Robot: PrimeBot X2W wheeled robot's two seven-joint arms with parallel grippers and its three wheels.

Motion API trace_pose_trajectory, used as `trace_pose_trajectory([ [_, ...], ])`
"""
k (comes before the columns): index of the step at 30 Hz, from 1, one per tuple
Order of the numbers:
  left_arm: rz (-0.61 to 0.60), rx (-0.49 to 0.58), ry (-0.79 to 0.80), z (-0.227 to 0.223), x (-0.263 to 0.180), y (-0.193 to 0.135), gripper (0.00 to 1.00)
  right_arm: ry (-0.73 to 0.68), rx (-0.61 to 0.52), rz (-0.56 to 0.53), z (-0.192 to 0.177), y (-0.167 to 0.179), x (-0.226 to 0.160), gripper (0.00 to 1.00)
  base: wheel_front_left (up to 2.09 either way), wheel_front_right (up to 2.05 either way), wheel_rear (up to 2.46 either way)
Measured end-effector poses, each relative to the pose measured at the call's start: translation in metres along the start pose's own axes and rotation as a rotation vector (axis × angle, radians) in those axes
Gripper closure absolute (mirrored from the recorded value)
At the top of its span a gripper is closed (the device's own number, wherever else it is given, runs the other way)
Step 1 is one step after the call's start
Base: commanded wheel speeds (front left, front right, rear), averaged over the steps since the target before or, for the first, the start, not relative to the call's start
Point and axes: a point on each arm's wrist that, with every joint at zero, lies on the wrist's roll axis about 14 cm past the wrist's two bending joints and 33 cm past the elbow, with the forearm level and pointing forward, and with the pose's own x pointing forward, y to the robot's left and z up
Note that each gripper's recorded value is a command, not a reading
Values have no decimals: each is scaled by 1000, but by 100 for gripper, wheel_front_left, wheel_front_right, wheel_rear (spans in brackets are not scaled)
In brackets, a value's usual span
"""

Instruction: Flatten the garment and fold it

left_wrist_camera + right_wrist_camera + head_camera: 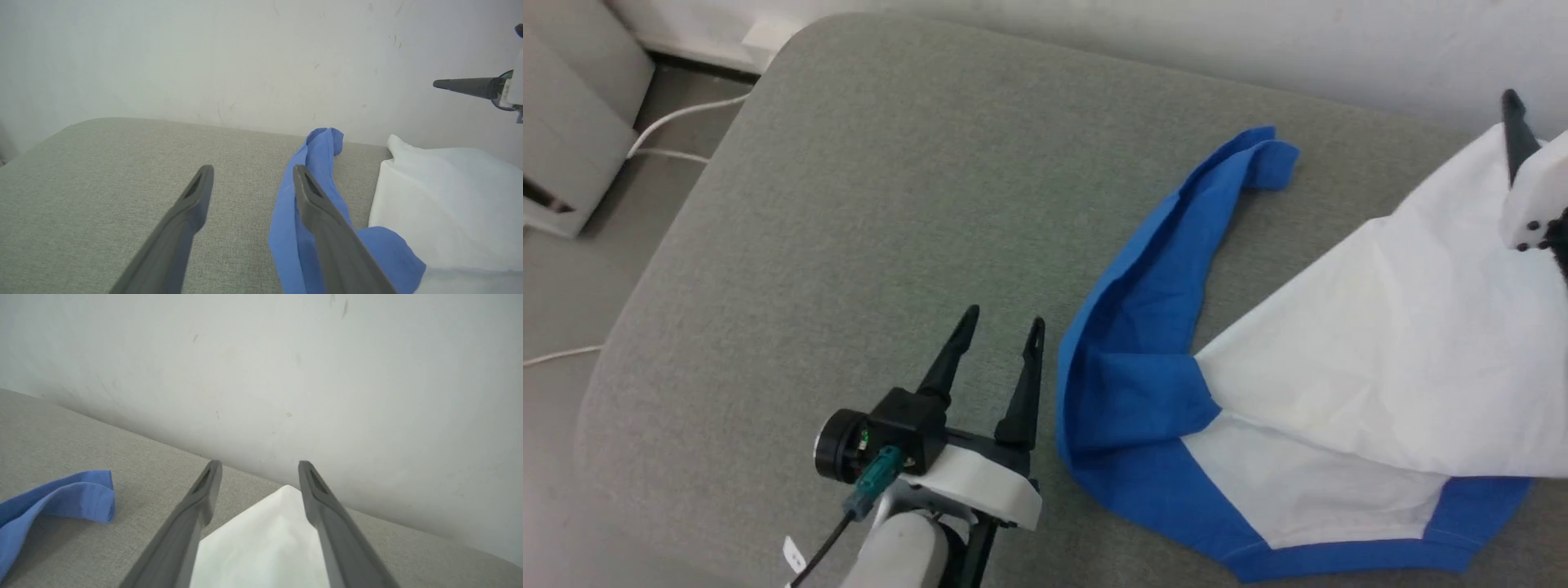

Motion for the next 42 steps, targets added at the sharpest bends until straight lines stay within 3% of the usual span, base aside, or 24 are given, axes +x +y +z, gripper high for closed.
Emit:
trace_pose_trajectory([
  [9,-64,-22,-76,21,9,-15,0,-296,25,20,36,-17,-78,0,0,0,0],
  [16,-125,-37,-118,33,17,-32,0,-344,69,-83,12,-49,-156,0,0,0,0],
  [26,-195,-48,-120,33,14,-55,0,-128,257,-180,-64,-36,-220,0,0,0,0],
  [36,-207,-47,-62,14,14,-58,0,89,403,-172,-111,-24,-212,0,0,0,0],
  [42,-195,-43,-40,7,14,-54,0,143,443,-142,-124,-14,-196,0,0,0,0],
])
